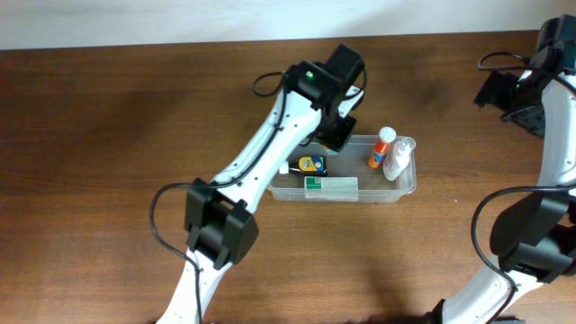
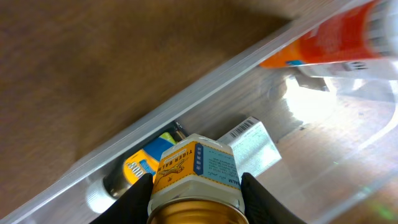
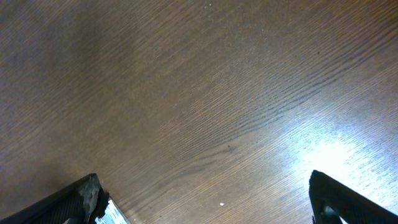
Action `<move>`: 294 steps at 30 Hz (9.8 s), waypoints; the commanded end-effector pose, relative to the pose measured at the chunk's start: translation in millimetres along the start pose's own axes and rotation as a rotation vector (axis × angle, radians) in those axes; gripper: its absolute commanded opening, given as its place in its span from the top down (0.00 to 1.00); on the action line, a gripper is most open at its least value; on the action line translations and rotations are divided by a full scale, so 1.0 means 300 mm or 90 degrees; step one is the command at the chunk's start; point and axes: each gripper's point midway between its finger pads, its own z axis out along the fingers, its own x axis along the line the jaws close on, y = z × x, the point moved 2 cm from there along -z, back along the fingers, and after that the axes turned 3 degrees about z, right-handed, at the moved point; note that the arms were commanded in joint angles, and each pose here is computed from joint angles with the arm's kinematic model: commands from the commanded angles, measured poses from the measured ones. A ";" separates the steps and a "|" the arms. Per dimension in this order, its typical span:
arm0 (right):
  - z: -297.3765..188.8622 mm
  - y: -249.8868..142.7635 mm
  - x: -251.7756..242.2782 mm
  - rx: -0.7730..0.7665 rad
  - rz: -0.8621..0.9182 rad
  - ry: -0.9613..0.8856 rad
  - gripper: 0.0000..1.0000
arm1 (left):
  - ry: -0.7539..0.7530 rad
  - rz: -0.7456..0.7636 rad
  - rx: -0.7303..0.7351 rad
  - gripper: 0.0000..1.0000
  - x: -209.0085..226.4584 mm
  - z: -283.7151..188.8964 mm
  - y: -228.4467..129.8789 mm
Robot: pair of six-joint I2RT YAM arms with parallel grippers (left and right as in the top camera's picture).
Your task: Pack container
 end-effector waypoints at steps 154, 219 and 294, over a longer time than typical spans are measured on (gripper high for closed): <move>0.013 0.000 -0.014 0.004 0.007 -0.009 0.01 | 0.101 -0.203 0.013 0.01 0.291 -0.683 -0.648; 0.014 0.000 -0.014 0.005 0.007 -0.009 0.02 | 0.434 -0.095 -0.617 0.01 0.520 -0.232 -1.061; -0.393 -0.063 0.062 -0.160 -0.045 0.021 0.02 | 0.461 -0.043 -0.735 0.01 0.463 -0.357 -1.021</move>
